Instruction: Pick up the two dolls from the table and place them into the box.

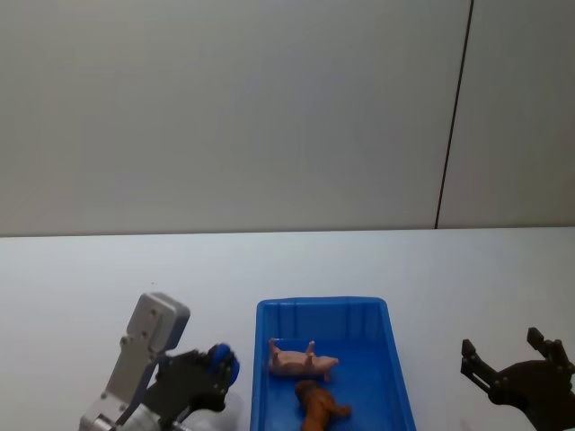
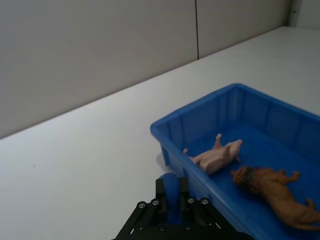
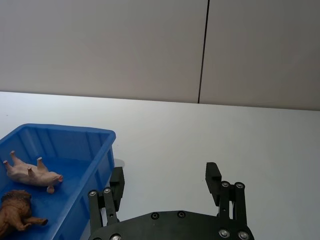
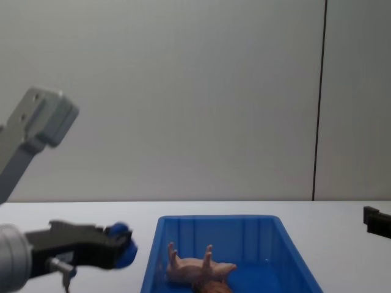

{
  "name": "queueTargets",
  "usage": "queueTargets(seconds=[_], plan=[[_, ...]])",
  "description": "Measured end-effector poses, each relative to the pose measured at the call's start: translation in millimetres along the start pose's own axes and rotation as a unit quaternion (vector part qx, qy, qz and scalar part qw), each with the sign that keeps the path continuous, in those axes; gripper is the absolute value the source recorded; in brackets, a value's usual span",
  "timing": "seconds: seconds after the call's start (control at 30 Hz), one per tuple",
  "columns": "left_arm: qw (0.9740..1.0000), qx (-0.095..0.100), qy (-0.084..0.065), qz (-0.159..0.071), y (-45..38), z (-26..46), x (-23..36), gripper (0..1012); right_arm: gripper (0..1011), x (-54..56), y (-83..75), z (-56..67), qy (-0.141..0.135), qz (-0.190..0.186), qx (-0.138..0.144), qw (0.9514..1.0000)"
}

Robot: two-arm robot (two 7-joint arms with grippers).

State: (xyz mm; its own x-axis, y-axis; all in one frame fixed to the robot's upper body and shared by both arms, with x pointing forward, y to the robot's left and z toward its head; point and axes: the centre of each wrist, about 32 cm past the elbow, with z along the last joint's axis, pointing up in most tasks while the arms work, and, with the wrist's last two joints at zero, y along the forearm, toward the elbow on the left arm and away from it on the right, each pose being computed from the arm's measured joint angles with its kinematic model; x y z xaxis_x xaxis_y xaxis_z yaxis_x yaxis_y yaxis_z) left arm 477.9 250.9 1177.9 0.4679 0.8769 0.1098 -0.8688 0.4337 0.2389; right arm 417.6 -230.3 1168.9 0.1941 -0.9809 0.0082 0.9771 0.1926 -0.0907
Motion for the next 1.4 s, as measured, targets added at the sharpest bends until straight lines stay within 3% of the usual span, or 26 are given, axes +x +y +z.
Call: queueTargets(seconds=[0.1,0.13,0.33,0.5,0.9,1.17,1.4], plan=[[0.9996,-0.019,-0.015,-0.010,-1.8,11.0,-2.4,124,1001,0.0,0.0,0.0,0.000,0.000,0.000,1.0000],[0.9996,-0.019,-0.015,-0.010,-1.8,11.0,-2.4,118,1001,0.0,0.0,0.0,0.000,0.000,0.000,1.0000],[0.9973,-0.050,-0.038,-0.038,-5.8,28.6,-6.3,85,1001,0.0,0.0,0.0,0.000,0.000,0.000,1.0000],[0.9948,-0.066,-0.047,-0.062,-8.9,36.9,-8.3,71,1001,0.0,0.0,0.0,0.000,0.000,0.000,1.0000],[0.9857,-0.095,-0.047,-0.131,-17.4,48.0,-15.1,468,1001,0.0,0.0,0.0,0.000,0.000,0.000,1.0000],[0.9814,-0.103,-0.044,-0.156,-20.4,50.8,-17.9,717,1001,0.0,0.0,0.0,0.000,0.000,0.000,1.0000],[0.9792,-0.108,-0.043,-0.167,-21.8,52.2,-19.1,952,1001,0.0,0.0,0.0,0.000,0.000,0.000,1.0000]])
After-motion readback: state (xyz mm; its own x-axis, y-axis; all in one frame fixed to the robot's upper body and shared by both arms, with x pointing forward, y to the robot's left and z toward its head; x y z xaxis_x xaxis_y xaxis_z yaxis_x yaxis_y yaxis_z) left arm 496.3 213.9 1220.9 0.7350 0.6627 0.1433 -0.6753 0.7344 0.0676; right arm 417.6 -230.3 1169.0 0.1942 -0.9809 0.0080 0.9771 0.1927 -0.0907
